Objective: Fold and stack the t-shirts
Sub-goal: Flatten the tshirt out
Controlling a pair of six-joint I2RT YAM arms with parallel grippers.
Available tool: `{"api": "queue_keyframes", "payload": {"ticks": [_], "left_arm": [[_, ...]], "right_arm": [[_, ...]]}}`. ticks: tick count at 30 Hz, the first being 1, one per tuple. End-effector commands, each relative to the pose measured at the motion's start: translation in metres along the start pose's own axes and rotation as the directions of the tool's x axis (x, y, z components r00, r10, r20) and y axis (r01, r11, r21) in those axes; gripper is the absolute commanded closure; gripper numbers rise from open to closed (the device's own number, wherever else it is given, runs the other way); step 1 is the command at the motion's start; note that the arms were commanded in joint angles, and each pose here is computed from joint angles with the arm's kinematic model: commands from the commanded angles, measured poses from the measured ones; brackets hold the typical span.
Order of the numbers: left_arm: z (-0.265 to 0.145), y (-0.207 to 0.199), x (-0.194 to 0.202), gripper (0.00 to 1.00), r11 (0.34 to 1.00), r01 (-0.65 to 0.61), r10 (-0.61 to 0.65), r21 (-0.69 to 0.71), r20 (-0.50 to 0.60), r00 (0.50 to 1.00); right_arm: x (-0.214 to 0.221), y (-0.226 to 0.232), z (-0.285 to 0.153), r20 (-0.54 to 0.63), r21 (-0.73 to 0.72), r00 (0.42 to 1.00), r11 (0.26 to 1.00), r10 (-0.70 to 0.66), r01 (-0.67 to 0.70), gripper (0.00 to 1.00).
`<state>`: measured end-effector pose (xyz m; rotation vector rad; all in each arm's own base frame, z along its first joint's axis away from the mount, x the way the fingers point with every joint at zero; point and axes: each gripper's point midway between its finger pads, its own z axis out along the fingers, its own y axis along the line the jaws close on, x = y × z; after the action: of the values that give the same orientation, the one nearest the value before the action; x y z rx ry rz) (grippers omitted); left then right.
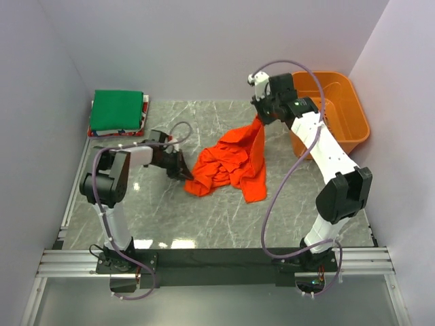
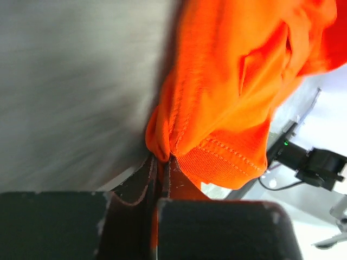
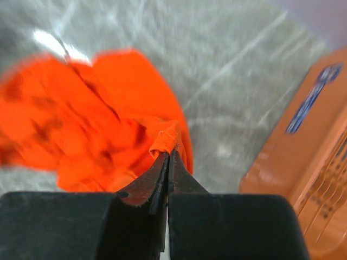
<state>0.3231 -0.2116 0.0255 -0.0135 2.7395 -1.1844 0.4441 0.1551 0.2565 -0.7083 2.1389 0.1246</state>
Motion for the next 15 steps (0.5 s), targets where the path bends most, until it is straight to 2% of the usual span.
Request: {"api": "queue_keyframes", "payload": {"ticks": [1,3,4,6,9,12,13,15], "left_arm": [[-0.053,0.035,-0.018,0.99,0.994,-0.016,0.024,-0.105,0.076,0.997],[-0.084,0.056,-0.022,0.99,0.983,-0.075,0.092,-0.169,0.097,0.991],[-0.091,0.064,-0.012,0.99,0.975,-0.079,0.094,-0.210,0.064,0.994],[-0.117,0.091,-0.017,0.99,0.951,-0.117,0.141,-0.285,0.064,0.988],[-0.140,0.116,-0.013,0.99,0.935,-0.130,0.147,-0.330,0.028,0.989],[-0.164,0.113,-0.030,0.77,0.928,-0.191,0.221,-0.320,0.059,0.973],[-0.172,0.104,-0.038,0.64,0.927,-0.222,0.258,-0.302,0.082,0.963],[-0.192,0.074,-0.059,0.51,0.897,-0.341,0.392,-0.280,0.154,0.907]], "right_arm": [[0.018,-0.011,-0.034,-0.018,0.037,1.000,0.999,0.002,-0.001,1.00],[0.032,-0.017,-0.040,-0.042,0.057,0.999,0.998,0.009,-0.007,1.00],[0.042,-0.017,-0.046,-0.053,0.058,0.999,0.998,0.012,-0.009,1.00],[0.055,-0.019,-0.049,-0.074,0.067,0.997,0.998,0.015,-0.010,1.00],[0.076,-0.016,-0.046,-0.109,0.069,0.994,0.997,0.026,-0.019,1.00],[0.097,-0.004,-0.034,-0.152,0.026,0.988,0.999,0.041,-0.038,1.00],[0.107,0.000,-0.027,-0.182,0.002,0.982,0.999,0.047,-0.048,1.00],[0.113,0.014,-0.020,-0.197,-0.071,0.979,0.995,0.053,-0.068,1.00]]}}
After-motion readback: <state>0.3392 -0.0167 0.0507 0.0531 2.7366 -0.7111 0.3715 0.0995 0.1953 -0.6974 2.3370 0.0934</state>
